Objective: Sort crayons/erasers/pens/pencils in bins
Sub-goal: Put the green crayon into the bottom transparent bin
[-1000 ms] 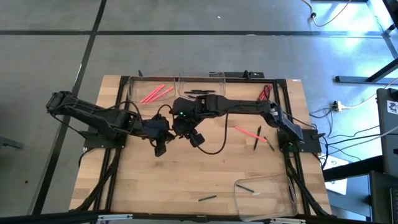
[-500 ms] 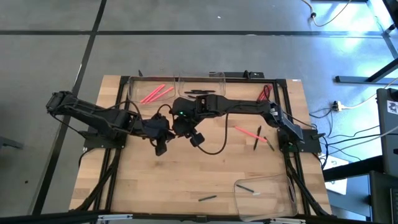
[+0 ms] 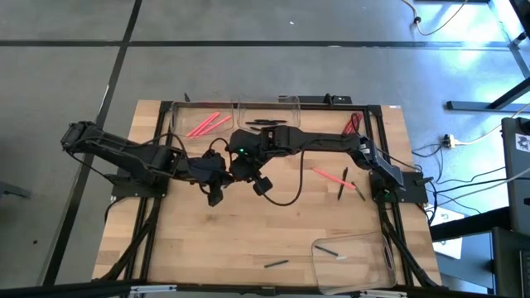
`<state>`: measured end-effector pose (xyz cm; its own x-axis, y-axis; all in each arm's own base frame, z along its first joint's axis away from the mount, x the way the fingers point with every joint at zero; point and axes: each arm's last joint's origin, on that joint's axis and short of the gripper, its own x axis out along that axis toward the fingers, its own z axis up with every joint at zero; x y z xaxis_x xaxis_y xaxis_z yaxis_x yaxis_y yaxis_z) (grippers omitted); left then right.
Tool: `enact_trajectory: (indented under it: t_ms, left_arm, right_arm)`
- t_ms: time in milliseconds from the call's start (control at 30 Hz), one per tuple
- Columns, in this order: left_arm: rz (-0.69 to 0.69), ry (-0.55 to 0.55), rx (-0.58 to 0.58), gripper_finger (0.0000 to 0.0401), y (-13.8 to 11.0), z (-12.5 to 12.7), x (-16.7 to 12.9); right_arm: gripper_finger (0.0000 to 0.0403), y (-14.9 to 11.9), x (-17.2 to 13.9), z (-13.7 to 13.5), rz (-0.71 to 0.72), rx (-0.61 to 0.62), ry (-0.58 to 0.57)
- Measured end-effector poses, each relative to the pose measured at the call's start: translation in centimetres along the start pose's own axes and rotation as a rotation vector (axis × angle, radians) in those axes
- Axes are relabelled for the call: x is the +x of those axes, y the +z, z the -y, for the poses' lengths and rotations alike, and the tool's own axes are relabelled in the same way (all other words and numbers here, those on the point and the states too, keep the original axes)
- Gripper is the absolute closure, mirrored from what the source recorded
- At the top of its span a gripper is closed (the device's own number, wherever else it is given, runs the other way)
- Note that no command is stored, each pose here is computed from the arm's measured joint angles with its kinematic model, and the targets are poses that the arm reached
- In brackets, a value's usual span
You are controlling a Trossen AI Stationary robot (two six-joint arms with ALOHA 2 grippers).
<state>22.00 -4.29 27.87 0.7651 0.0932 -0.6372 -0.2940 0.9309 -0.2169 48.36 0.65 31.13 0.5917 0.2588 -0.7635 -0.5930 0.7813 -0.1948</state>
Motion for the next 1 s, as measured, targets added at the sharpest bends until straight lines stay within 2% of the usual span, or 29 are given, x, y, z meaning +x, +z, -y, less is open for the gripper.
enact_trajectory:
  t_ms: [233, 533, 767, 1000]
  left_arm:
    - [0.017, -0.005, -0.005, 0.0390, 0.12, -0.08, -0.44]
    - [0.017, -0.007, -0.005, 0.0390, 0.13, -0.07, -0.44]
    - [0.012, -0.022, -0.005, 0.0389, 0.13, -0.03, -0.47]
    - [0.014, -0.023, -0.014, 0.0348, 0.15, -0.02, -0.47]
  right_arm:
    - [0.0331, 0.01, -0.03, 0.03, 0.000, 0.000, -0.003]
    - [0.0371, 0.01, -0.04, 0.05, 0.000, 0.001, -0.005]
    - [0.0357, 0.08, -0.02, 0.04, 0.007, -0.001, -0.005]
    - [0.0370, 0.10, -0.03, 0.07, 0.009, -0.002, -0.006]
